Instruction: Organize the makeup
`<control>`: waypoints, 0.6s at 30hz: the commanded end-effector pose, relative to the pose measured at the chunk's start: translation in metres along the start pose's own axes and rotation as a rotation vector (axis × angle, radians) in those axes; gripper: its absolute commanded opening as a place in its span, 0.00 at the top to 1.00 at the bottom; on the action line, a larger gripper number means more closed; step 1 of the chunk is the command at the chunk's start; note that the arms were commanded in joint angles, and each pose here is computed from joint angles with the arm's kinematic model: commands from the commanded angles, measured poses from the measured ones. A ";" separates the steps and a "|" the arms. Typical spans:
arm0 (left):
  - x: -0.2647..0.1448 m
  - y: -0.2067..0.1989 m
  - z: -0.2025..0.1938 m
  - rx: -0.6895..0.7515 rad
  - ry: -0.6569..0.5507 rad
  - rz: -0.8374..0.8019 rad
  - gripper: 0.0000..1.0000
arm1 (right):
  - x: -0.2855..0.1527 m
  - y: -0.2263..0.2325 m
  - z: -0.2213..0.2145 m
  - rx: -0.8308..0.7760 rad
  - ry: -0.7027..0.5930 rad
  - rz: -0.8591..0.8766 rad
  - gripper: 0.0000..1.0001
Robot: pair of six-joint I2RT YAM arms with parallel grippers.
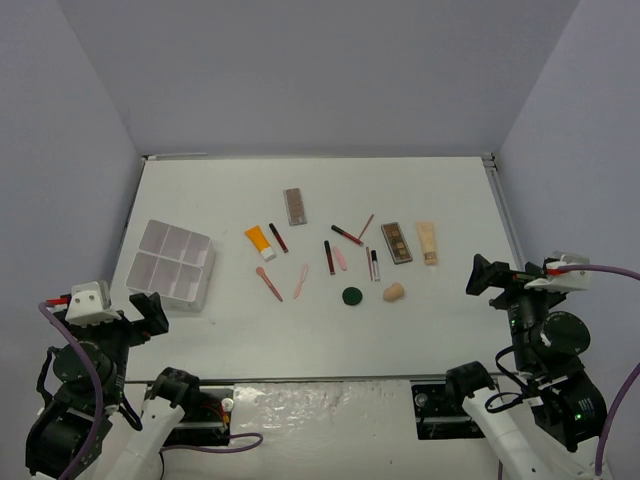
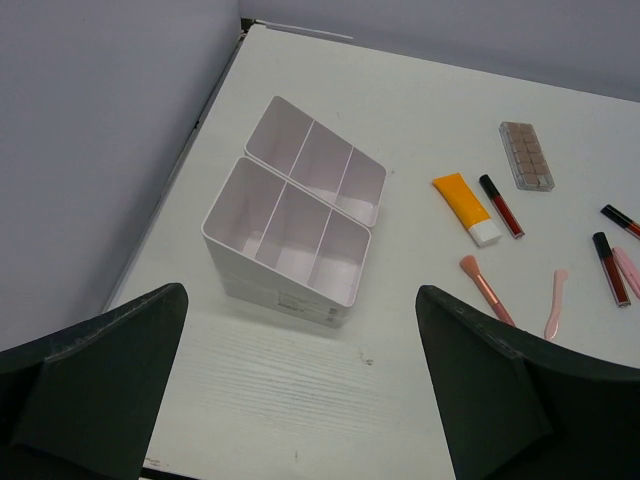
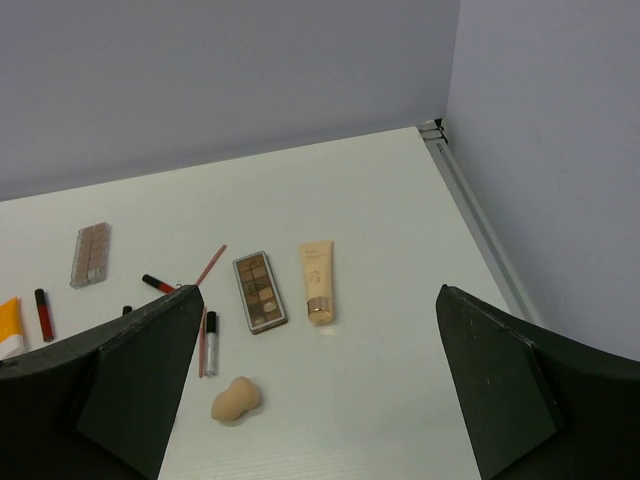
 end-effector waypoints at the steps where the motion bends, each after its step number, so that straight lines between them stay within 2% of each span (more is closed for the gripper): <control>1: 0.009 -0.006 0.009 -0.003 -0.020 -0.003 0.03 | 0.007 0.003 0.012 0.038 -0.051 -0.012 0.00; 18: 0.017 -0.012 0.010 0.028 0.021 -0.014 0.03 | 0.009 0.003 0.006 0.040 -0.040 -0.022 0.00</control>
Point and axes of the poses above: each gripper's point midway between its finger pads, its own x axis out along the fingers, its own y axis along the line the jaws close on, z = x × y, the point moved 7 cm from there along -x, back along the fingers, and after that the axes turned 2 degrees about x, right-handed, at the moved point
